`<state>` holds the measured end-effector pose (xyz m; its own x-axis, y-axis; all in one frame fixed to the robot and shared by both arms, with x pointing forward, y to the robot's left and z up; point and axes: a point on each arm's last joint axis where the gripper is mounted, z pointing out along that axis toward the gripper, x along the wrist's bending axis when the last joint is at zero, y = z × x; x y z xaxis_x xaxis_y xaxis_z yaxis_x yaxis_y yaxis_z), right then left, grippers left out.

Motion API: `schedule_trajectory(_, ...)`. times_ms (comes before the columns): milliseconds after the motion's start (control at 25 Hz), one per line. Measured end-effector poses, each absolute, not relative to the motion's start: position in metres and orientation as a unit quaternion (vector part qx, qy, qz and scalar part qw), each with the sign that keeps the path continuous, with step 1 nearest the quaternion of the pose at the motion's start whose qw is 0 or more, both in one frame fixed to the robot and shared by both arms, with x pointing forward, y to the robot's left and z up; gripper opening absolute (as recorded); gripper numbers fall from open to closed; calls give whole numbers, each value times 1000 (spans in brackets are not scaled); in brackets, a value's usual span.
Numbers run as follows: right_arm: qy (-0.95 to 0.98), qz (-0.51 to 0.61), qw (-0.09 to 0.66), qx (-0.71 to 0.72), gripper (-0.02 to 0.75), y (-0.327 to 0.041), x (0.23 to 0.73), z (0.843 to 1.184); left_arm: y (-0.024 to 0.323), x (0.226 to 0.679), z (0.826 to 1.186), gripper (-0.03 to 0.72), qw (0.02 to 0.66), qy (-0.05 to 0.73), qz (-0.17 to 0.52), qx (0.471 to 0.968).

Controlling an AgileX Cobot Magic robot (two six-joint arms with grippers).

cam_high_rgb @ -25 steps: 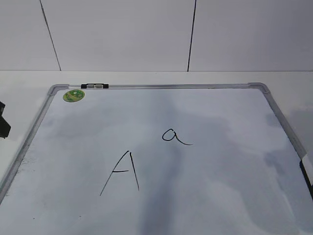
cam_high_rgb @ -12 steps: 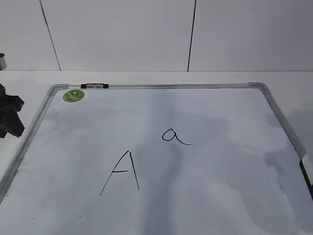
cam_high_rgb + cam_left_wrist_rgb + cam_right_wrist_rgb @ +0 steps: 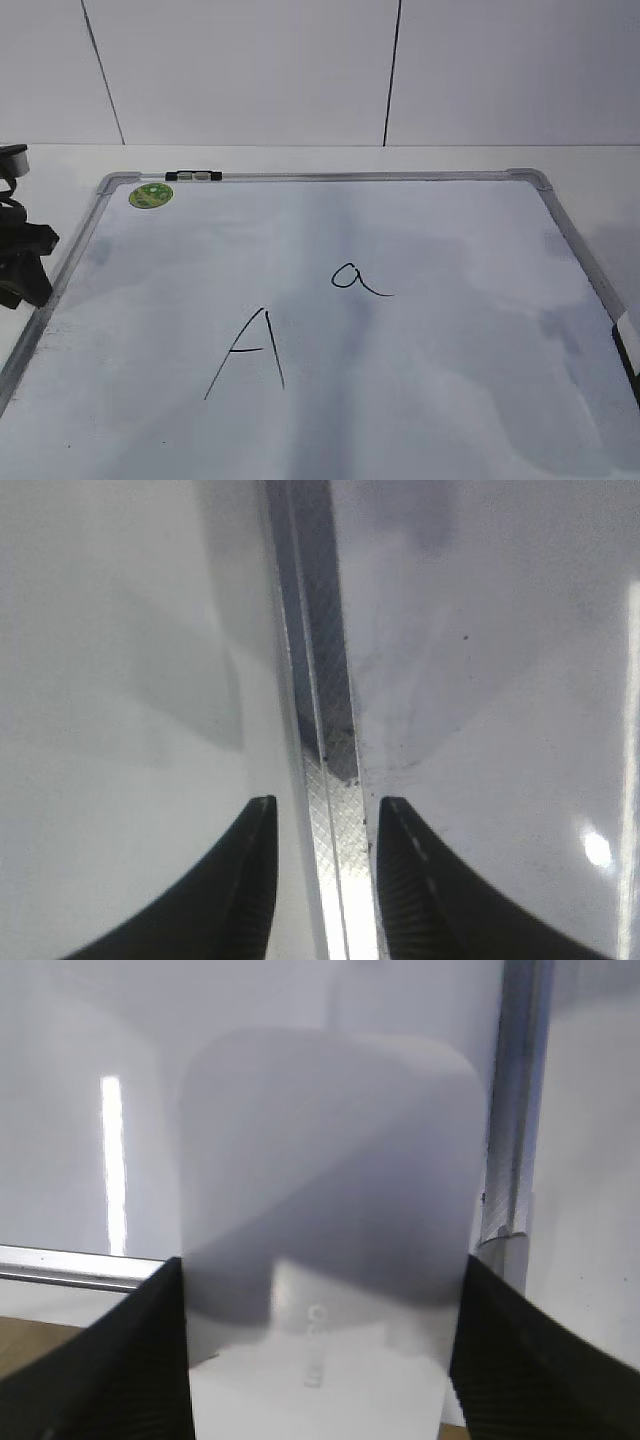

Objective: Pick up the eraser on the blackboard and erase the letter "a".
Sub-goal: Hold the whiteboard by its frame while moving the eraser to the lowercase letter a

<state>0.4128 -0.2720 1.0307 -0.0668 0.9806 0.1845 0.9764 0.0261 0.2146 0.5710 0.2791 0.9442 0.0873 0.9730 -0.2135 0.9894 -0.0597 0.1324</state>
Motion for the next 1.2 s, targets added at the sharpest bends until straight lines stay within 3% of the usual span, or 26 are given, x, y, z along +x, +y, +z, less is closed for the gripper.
schedule_trajectory(720,716,145,9,683,575,-272,413,1031,280,575,925,230,105,678,-50,726)
schedule_trajectory(960,716,145,9,683,575,-272,413,1031,280,576,926,86,107,678,-48,726)
schedule_trajectory(1200,716,145,10,683,575,-272,413,1031,279,576,925,70,108,678,-49,725)
